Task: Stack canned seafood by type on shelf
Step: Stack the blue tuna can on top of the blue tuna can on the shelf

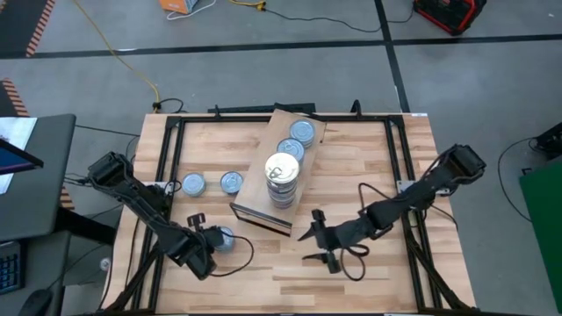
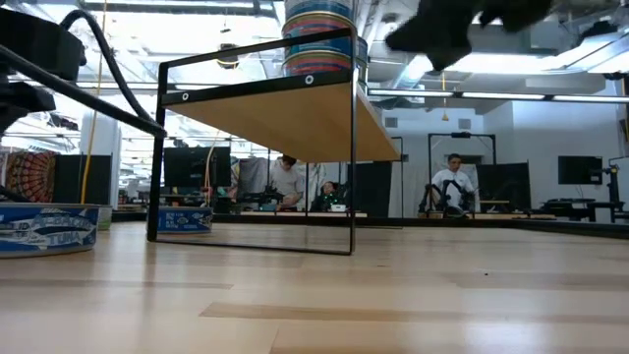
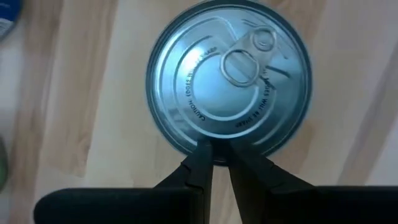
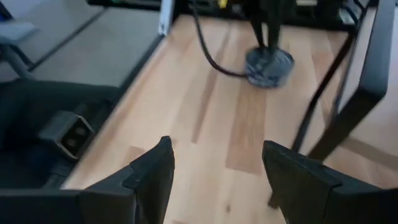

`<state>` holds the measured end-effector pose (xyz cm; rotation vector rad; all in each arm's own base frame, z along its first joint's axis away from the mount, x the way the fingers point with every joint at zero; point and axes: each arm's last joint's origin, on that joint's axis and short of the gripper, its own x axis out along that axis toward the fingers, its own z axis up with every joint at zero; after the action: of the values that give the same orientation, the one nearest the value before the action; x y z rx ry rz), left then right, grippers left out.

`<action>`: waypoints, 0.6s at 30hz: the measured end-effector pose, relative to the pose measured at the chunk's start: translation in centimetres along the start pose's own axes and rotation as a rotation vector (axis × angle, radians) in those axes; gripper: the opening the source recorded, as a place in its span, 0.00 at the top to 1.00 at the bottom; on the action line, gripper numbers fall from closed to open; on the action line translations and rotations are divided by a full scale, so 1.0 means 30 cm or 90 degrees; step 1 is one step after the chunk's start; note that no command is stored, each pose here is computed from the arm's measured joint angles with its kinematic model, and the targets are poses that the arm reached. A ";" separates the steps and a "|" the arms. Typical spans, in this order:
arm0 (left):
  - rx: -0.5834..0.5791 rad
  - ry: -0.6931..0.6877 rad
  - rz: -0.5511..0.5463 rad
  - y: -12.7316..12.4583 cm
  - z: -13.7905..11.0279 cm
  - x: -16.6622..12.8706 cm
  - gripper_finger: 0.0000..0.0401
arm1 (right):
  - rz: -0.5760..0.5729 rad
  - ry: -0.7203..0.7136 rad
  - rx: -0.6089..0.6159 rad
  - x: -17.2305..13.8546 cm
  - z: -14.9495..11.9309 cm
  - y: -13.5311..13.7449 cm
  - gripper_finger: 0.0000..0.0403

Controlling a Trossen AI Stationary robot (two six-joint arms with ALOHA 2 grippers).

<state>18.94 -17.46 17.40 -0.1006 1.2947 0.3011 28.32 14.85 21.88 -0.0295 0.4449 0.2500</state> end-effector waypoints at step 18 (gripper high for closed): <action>0.179 -0.350 -0.206 -0.112 0.196 -0.062 0.89 | 0.001 0.005 0.002 -0.086 0.018 0.060 0.33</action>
<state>24.89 -19.57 20.48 0.0139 0.7469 -0.1299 25.86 16.05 23.52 -0.0280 0.4533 0.2503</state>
